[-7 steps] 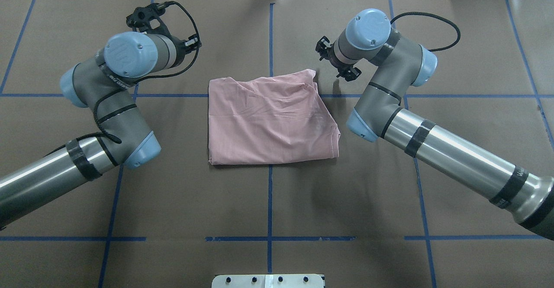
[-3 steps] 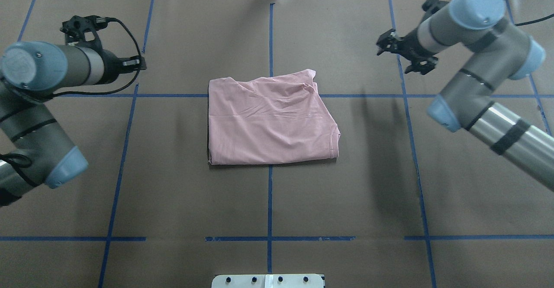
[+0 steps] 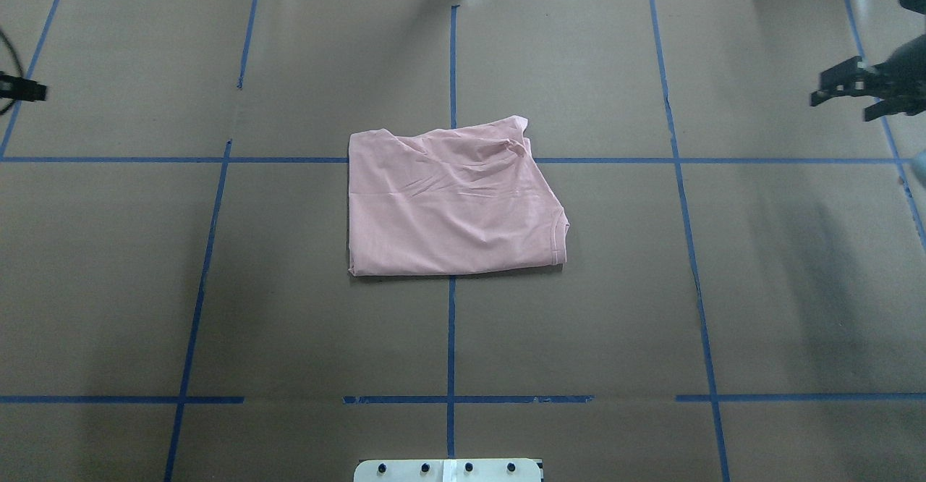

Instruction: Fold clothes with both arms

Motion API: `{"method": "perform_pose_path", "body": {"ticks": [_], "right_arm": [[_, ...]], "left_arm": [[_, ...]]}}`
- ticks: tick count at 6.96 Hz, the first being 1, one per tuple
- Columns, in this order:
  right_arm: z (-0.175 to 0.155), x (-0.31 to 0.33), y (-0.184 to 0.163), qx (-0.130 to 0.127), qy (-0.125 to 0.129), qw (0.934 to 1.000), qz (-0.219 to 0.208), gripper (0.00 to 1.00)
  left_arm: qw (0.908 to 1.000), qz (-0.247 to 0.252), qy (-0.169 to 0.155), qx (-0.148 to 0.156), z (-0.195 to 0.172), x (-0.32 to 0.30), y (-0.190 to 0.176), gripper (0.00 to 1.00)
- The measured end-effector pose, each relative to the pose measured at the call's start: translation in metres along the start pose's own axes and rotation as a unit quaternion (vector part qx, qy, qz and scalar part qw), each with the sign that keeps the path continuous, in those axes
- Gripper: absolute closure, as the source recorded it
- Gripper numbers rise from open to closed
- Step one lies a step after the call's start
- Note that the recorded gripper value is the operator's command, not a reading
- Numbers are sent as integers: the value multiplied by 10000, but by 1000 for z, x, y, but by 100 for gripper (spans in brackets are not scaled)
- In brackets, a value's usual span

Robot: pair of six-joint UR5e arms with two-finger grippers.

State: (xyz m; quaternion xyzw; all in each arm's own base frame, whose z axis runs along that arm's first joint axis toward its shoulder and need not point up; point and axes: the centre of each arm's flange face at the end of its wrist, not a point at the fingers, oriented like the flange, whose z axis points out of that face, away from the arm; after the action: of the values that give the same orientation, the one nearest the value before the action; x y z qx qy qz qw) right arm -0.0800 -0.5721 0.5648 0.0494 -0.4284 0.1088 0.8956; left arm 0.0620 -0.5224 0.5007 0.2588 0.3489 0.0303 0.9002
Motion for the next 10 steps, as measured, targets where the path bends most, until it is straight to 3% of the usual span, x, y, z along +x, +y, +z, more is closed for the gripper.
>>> {"method": "perform_pose_path", "body": {"ticks": [1,3,4,7,9,10], "right_arm": [[-29,65,2,-6,162,9993,-334,0],[-77,135,4,-49,393,9968,-701,0],[-80,144,7,-179,471,9957,-774,0],[-77,116,21,-656,604,9916,-935,0],[-84,105,37,-835,878,9886,-889,0],[-84,104,41,-878,878,9885,-868,0]], "left_arm": [[9993,277,-26,-242,-40,-73,21,44],[9965,104,-63,-821,-90,-130,41,36],[9944,-83,-65,-1054,-99,-140,48,0],[9901,-396,-43,-1349,-103,-147,59,0],[9884,-551,-22,-1417,-100,-150,66,0],[9851,-880,6,-1479,-93,-155,73,0]]}}
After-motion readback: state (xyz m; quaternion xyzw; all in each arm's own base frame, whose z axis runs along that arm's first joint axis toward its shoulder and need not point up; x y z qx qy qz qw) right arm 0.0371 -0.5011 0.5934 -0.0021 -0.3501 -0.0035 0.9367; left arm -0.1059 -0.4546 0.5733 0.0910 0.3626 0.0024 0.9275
